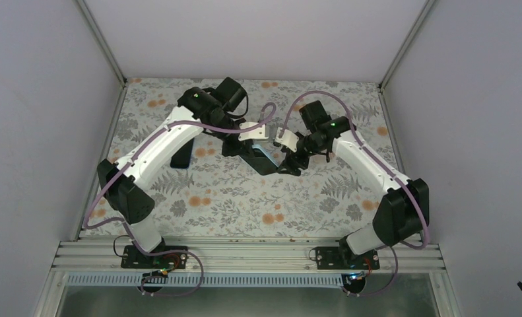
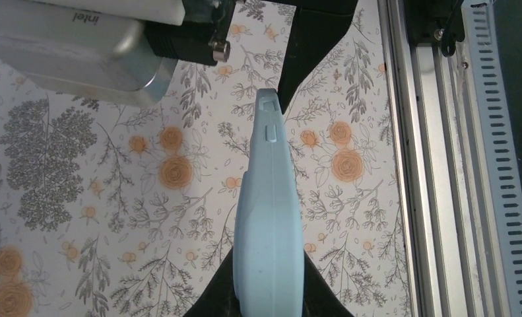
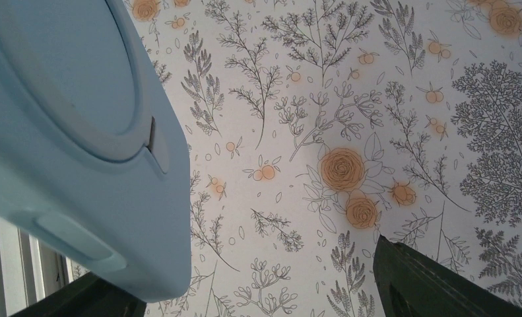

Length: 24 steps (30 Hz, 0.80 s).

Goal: Take the phone out of the phone case
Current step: Remove the phone case from the phone.

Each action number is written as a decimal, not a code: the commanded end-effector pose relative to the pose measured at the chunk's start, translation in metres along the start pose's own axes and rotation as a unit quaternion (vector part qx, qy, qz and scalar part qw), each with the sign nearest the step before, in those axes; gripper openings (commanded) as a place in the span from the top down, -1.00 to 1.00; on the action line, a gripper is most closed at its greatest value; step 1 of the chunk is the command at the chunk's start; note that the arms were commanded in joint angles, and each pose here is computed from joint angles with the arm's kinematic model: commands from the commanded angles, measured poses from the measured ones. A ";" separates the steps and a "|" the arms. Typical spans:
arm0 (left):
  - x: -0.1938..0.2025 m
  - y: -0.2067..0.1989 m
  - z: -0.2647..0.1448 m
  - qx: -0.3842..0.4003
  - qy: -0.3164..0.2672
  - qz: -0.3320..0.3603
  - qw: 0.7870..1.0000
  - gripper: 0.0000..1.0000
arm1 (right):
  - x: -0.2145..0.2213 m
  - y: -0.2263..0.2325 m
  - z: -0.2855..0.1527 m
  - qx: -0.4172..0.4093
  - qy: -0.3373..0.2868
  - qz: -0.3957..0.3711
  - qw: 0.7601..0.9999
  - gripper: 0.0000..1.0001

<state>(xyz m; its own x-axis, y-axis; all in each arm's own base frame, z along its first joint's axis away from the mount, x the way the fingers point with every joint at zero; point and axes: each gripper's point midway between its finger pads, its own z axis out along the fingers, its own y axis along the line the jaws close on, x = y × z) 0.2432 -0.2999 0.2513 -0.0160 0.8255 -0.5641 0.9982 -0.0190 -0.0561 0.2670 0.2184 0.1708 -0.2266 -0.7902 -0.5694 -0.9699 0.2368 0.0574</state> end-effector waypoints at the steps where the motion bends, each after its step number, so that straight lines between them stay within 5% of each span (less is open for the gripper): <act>1: -0.017 -0.012 -0.026 -0.012 -0.036 0.025 0.999 0.95 | 0.000 -0.008 0.000 -0.009 -0.015 0.000 1.000 -0.71; 24: -0.032 -0.048 -0.016 0.042 -0.051 0.040 0.997 0.95 | 0.002 -0.055 0.009 0.015 -0.018 0.021 0.999 -0.62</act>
<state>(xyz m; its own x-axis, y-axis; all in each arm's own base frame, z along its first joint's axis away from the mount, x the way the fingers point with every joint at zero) 0.2442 -0.3022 0.2559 0.0158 0.8362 -0.5482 0.9998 -0.0184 0.0007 0.2793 0.2113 0.1509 -0.2871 -0.7728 -0.5660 -0.9579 0.2298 0.1721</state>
